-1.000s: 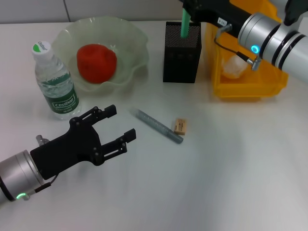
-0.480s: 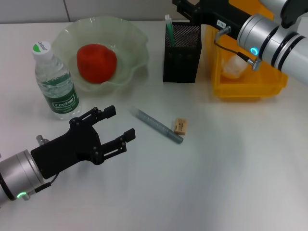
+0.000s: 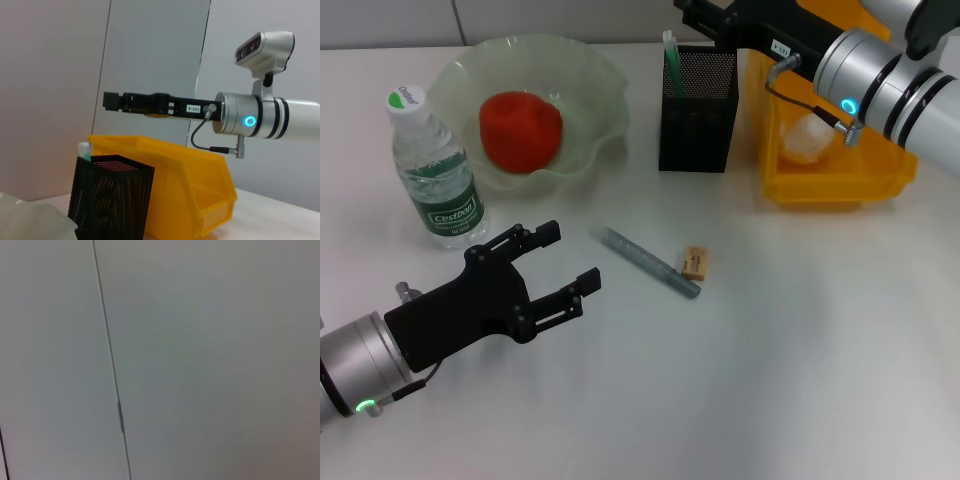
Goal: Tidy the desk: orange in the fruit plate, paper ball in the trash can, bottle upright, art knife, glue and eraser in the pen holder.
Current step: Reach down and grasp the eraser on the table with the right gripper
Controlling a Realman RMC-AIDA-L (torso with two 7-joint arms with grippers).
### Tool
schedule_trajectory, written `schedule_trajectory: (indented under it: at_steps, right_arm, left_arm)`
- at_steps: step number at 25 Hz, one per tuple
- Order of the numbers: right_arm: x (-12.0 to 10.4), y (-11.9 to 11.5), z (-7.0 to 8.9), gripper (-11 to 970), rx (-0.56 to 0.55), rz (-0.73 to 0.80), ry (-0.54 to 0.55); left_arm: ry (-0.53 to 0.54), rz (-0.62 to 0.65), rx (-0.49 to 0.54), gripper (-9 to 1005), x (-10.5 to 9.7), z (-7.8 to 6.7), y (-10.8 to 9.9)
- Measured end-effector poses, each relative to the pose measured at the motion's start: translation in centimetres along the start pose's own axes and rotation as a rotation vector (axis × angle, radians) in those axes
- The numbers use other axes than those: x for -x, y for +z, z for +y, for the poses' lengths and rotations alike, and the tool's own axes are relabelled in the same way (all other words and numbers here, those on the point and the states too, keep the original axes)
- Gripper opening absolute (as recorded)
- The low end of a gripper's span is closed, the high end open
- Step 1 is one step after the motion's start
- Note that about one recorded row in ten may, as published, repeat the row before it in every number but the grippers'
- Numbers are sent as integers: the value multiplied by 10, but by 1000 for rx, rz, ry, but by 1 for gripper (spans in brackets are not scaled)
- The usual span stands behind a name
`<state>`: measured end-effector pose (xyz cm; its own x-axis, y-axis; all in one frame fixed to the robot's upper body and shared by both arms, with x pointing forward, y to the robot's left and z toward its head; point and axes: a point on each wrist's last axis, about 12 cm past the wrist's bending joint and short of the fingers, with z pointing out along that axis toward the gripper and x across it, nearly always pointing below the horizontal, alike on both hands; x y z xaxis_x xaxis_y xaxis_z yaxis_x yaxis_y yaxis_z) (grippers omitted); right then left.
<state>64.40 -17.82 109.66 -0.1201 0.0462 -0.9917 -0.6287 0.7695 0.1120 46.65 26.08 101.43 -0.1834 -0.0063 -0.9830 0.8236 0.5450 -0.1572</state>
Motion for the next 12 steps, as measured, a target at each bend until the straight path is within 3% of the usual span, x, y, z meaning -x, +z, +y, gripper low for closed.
schedule_trajectory:
  at_steps: [6, 12]
  right_arm:
    - [4, -12, -2, 676, 28, -79, 43]
    - [21, -38, -17, 674, 124, -140, 163]
  left_arm:
    - [-2, 1, 2, 800, -1, 0, -1]
    - [-2, 2, 1, 800, -1, -1, -1]
